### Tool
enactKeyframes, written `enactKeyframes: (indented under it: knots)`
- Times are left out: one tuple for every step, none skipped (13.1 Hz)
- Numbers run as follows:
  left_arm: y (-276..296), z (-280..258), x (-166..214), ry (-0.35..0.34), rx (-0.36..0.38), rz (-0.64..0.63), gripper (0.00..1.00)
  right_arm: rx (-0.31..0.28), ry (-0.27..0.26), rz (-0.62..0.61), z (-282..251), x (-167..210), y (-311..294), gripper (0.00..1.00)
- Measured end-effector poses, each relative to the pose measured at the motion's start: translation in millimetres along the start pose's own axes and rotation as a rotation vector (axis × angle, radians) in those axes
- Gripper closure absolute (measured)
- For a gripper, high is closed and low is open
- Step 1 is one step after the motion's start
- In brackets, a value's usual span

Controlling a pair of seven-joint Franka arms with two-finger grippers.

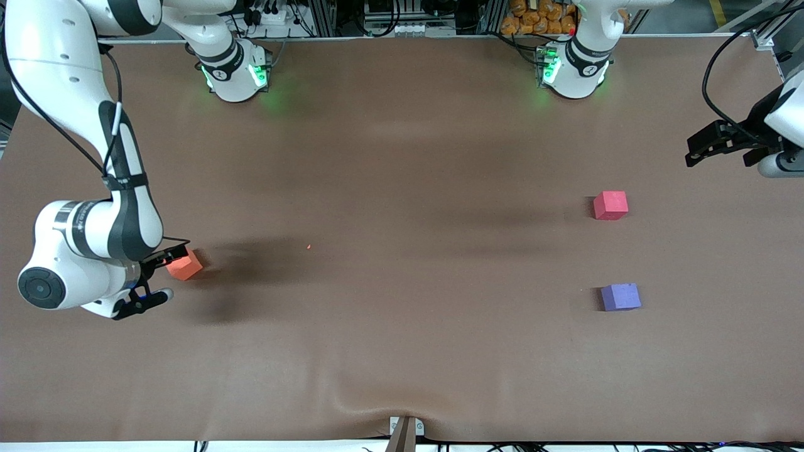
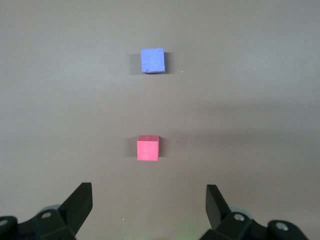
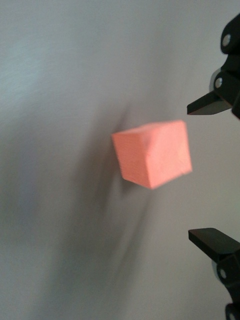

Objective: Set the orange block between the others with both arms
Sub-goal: 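Reach the right gripper down to the orange cube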

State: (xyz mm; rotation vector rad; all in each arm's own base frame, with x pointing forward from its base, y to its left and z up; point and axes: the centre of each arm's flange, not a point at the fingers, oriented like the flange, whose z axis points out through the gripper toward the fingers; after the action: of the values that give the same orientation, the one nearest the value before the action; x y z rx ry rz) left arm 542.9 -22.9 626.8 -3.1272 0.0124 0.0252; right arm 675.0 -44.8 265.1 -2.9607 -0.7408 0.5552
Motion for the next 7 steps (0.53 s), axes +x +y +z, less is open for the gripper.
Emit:
enactKeyframes:
  knots:
    - [-0.3, 0.2, -0.3, -0.003, 0.0, -0.001, 0.0, -0.011, 0.019, -0.071, 1.9, 0.4, 7.1, 0.0]
    - [-0.6, 1.2, 0.1, -0.005, 0.0, -0.001, 0.0, -0.017, 0.031, -0.113, 3.8, 0.0, 12.4, 0.0]
    - [-0.6, 2.7, 1.0, -0.007, 0.0, -0.001, 0.0, -0.018, 0.034, -0.13, 7.3, -0.5, 15.3, 0.0]
    - [-0.4, 5.6, 2.6, -0.012, 0.0, -0.001, 0.0, -0.015, 0.03, -0.137, 11.6, -0.1, 15.9, 0.0]
    - [-0.3, 9.1, 4.5, -0.018, 0.0, -0.001, 0.0, -0.012, 0.025, -0.141, 15.6, 1.0, 15.4, 0.0]
    - [-0.2, 12.3, 6.2, -0.024, 0.0, -0.001, 0.0, -0.009, 0.02, -0.143, 19.4, 2.1, 15.2, 0.0]
    - [-0.2, 14.4, 7.4, -0.028, 0.001, -0.001, 0.0, -0.006, 0.016, -0.145, 23.7, 3.5, 15.2, 0.0]
